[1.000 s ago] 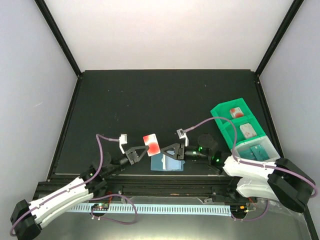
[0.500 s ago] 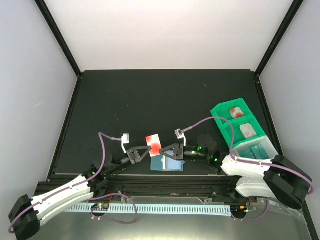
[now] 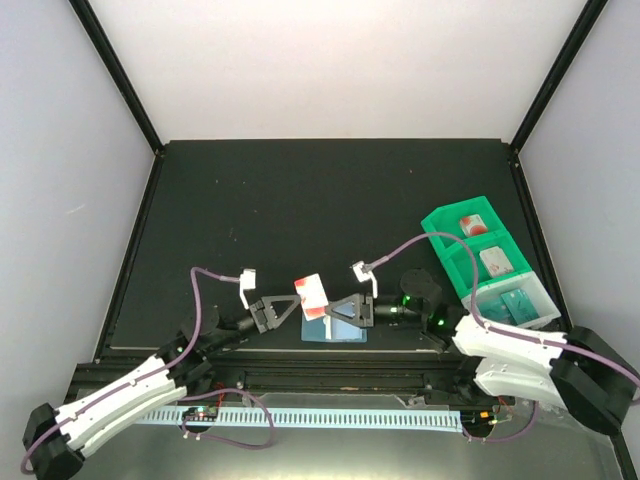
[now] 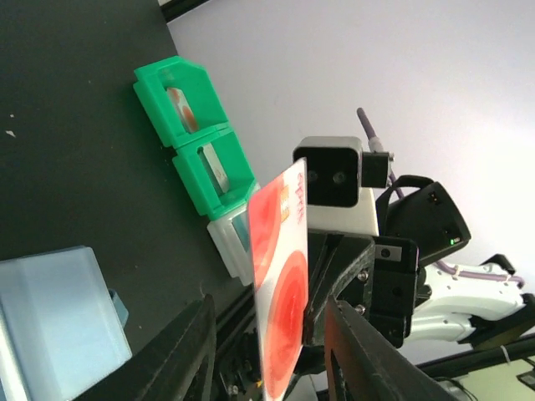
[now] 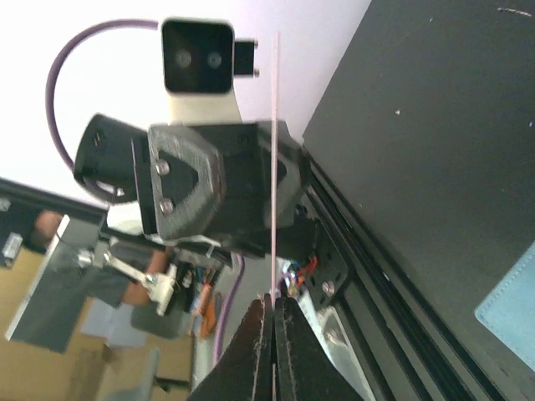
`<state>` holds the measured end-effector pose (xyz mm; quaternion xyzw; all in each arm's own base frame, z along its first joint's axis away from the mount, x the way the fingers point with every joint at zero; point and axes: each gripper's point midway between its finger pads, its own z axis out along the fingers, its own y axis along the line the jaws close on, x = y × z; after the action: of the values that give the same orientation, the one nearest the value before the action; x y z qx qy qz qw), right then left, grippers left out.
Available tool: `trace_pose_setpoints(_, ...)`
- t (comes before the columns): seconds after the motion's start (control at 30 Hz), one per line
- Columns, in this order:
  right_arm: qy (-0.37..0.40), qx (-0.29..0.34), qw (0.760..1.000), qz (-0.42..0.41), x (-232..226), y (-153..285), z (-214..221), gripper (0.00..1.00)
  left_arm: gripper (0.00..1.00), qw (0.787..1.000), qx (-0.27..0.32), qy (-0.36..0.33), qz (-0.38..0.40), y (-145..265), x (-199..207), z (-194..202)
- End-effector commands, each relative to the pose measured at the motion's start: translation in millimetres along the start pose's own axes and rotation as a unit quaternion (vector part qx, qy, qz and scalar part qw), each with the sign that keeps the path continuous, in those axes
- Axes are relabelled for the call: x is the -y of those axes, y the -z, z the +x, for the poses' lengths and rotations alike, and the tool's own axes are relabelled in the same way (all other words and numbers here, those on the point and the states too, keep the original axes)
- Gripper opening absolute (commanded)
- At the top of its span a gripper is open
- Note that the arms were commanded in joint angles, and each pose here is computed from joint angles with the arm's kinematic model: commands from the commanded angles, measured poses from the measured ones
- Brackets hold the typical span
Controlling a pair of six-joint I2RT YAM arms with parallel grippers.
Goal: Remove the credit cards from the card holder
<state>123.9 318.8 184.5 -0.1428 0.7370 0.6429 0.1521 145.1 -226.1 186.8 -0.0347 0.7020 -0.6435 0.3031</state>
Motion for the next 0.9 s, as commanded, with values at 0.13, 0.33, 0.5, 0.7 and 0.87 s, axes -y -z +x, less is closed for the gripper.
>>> trace_pose_setpoints(0.13,0.112,-0.094,0.989,0.005,-11,19,38,0.01,0.45,0.995,-0.035,-0.083,-0.034,17,16,3)
trace_pose_setpoints(0.33,0.148,-0.131,0.980,-0.039,-34,28,50,0.01,0.51,0.982,-0.106,-0.155,-0.010,22,45,17)
trace_pose_setpoints(0.5,0.158,-0.145,0.975,-0.061,-43,31,55,0.01,0.53,0.965,-0.193,-0.177,0.014,22,60,39)
trace_pose_setpoints(0.7,0.159,-0.151,0.973,-0.070,-46,32,57,0.01,0.37,0.949,-0.240,-0.200,0.044,21,72,51)
trace_pose_setpoints(0.87,0.158,-0.149,0.974,-0.063,-44,33,57,0.01,0.05,0.951,-0.238,-0.197,0.033,15,65,49)
